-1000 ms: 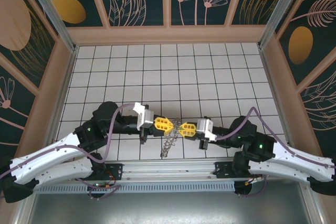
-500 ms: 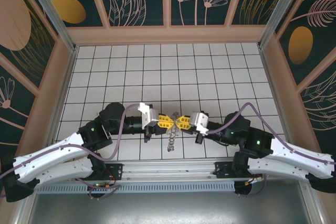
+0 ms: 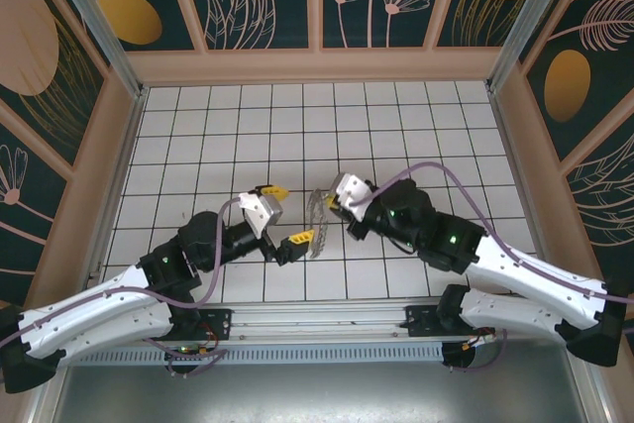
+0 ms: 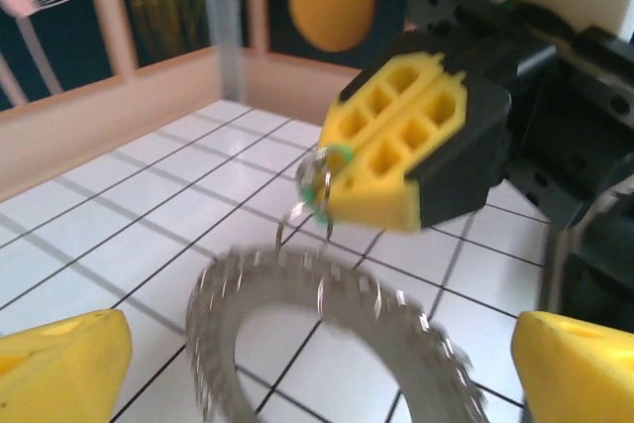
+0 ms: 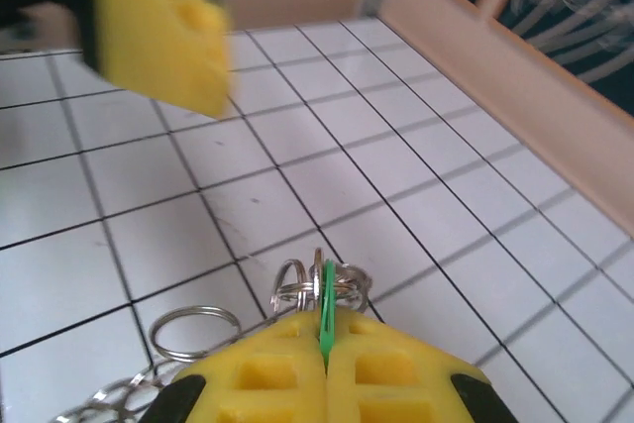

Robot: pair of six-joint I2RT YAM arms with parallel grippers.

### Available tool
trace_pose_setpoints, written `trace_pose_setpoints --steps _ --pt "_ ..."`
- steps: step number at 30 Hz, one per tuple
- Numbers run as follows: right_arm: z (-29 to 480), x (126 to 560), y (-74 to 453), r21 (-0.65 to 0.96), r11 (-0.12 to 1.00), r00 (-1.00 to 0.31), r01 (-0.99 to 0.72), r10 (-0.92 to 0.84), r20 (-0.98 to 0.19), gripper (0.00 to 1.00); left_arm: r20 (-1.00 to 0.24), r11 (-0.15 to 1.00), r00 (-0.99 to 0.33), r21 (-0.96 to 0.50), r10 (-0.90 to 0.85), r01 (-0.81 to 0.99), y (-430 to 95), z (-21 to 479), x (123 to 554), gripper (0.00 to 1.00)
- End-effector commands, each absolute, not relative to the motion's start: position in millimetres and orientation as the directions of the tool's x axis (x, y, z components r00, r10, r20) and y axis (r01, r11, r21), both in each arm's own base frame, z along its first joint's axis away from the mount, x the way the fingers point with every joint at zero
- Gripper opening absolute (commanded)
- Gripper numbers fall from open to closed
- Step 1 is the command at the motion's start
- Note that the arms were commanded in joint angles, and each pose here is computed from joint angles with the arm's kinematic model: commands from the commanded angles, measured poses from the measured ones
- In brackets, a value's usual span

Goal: Put the keys on the keyring

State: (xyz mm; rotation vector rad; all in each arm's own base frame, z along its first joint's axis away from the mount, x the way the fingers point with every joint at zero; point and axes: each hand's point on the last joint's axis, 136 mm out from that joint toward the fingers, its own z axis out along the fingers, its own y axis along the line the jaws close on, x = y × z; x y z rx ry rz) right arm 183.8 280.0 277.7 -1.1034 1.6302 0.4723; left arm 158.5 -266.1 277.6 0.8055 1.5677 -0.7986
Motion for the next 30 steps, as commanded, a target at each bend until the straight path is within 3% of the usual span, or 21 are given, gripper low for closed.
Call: trace_pose_setpoints --steps 1,4,10,20,30 --pt "297.9 204.0 274.0 -0.148 0.546 -0.068 -0.825 -0.354 -0.933 0.00 -0.986 0.692 -0.164 -0.105 0.019 0.714 -239.4 268.6 181.6 0.99" --pt "285.4 232.2 268.3 -0.122 0.576 -0.127 -0.809 -0.373 -0.919 0.00 -0.982 0.747 -0.189 -0.123 0.003 0.653 -227.4 256.8 189.6 0.98" --pt "260.3 293.3 266.4 -0.094 0.617 -0.220 -0.781 -0.413 -0.884 0.00 -0.977 0.733 -0.214 -0.144 0.002 0.664 -233.6 240.7 188.6 0.98" --pt "253.9 388.8 301.1 -0.054 0.623 -0.258 -0.780 -0.399 -0.880 0.00 -0.964 0.812 -0.267 -0.159 -0.004 0.561 -225.0 218.9 204.6 0.99" --pt "208.2 413.9 332.2 0.051 0.585 -0.329 -0.809 -0.380 -0.864 0.00 -0.960 0.812 -0.278 -0.192 -0.038 0.551 -220.9 213.4 203.1 0.99"
